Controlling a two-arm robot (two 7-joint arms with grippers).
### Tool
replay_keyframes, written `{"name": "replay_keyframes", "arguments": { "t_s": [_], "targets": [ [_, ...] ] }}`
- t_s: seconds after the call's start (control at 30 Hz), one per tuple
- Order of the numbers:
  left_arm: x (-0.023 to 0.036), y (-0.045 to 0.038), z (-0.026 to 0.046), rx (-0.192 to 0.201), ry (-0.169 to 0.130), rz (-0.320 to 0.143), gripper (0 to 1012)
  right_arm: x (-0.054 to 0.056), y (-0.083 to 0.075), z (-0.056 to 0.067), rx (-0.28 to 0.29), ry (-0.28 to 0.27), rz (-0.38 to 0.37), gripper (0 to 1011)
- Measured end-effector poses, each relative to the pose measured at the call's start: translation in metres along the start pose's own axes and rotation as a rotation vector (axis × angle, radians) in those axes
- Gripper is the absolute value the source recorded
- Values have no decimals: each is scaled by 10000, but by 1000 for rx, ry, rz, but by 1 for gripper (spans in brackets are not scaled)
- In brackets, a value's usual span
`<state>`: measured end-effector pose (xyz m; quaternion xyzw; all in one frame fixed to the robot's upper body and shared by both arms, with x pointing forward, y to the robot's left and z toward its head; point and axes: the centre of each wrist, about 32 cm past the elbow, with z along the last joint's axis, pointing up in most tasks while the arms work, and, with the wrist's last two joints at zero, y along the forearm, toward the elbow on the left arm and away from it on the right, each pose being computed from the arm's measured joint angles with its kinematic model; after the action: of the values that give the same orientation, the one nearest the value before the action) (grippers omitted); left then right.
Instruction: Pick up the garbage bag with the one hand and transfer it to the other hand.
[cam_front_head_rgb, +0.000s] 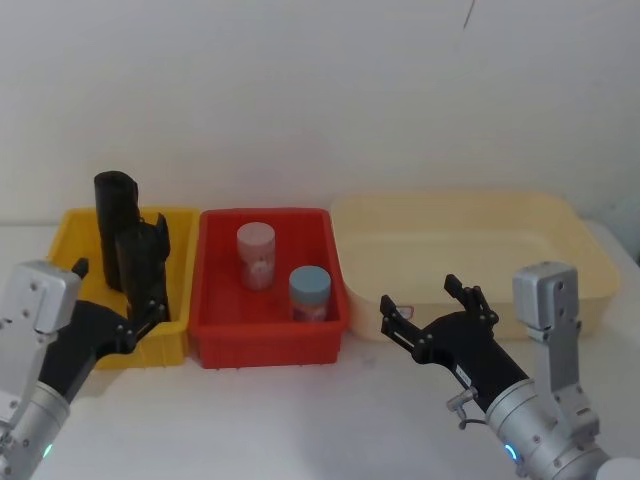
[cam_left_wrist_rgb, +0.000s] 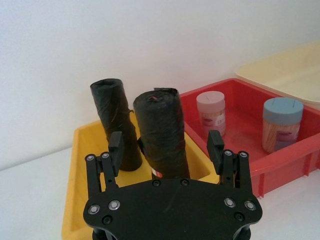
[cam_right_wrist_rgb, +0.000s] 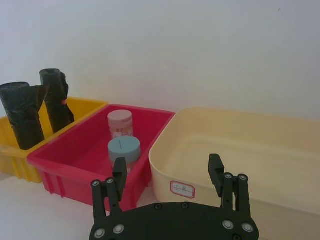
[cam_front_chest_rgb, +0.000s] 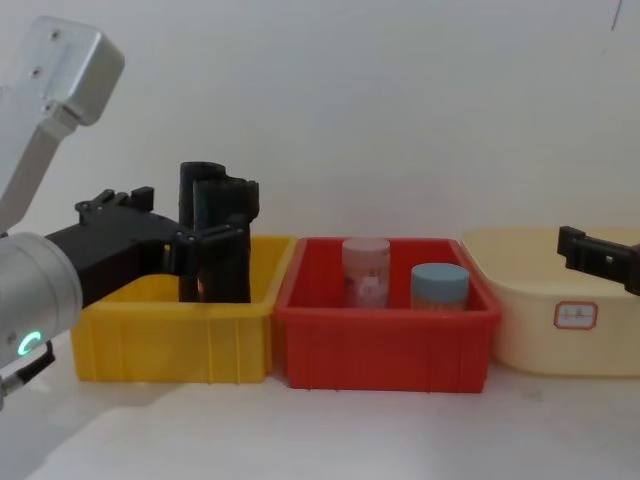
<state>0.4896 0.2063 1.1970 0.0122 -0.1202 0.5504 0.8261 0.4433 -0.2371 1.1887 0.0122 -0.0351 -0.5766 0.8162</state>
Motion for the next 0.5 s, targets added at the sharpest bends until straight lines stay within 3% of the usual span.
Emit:
{"name": "replay_keyframes", "arguments": {
  "t_s": [0.27,0.5],
  "targets": [
    [54,12,-65,-5,36,21,1000,0,0,0,0,0,0,1001],
    [126,-39,-135,-17,66,23,1000,0,0,0,0,0,0,1001]
  ]
}}
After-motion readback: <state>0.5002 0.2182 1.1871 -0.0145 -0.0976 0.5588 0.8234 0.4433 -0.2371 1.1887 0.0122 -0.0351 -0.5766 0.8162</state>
